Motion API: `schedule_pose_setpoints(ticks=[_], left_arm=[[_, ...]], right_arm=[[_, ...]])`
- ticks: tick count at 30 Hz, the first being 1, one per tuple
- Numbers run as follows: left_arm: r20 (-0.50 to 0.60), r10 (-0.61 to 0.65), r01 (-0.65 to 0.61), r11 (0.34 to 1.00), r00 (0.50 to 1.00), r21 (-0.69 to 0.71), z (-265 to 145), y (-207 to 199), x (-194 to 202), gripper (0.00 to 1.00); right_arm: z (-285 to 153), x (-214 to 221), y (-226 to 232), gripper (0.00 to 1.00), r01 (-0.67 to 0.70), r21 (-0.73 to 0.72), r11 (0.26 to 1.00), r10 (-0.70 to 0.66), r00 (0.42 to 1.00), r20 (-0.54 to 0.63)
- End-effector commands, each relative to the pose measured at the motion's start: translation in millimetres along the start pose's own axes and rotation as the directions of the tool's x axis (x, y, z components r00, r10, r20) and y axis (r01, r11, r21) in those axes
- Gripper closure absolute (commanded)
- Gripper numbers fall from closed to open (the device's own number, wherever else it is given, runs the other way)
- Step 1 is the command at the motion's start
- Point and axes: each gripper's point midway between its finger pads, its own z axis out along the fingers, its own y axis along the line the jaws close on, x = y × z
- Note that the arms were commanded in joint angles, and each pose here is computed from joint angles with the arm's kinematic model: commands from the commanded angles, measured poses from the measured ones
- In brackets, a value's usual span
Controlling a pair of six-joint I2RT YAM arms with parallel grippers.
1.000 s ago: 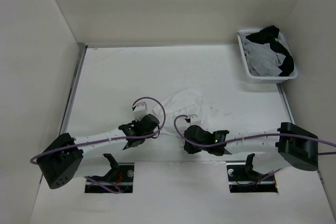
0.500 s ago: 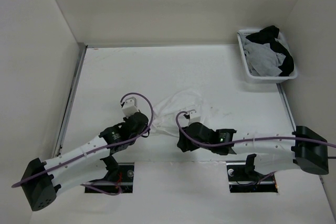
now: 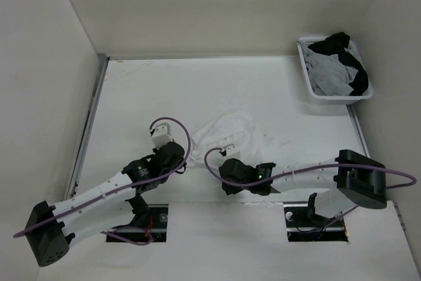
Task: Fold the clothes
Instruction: Flatten the tank top out
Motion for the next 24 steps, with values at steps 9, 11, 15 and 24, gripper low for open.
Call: schedule_pose_setpoints(ticks=[9,11,15,24], left_arm=[[0.147,-0.050,0.037,0.995,0.988,0.090,-27.1,-28.6,-60.9,1.00],[0.227,-0.060,0.032,0.992,0.972,0.122,-47.0,-37.0,-93.7,1.00],[0.419,-0.095,0.023,0.985,0.903,0.173,-111.5,-48.3,-174.0,1.00],[0.674,-0.282,0.004,0.924,0.683,0.382,-261.1,-77.1,-315.0,1.00]], right_arm=[[-24.3,-17.9,20.4,1.00,-0.006,-0.051,0.999,0.010,0.997,0.073],[-60.1,-46.9,28.6,1.00,-0.017,-0.104,0.994,0.034,0.985,0.167],[-167.7,-119.2,30.4,0.99,0.019,-0.195,0.981,0.061,0.916,0.396],[-375.3,-251.0,17.5,0.99,0.147,-0.151,0.978,0.023,0.638,0.770]])
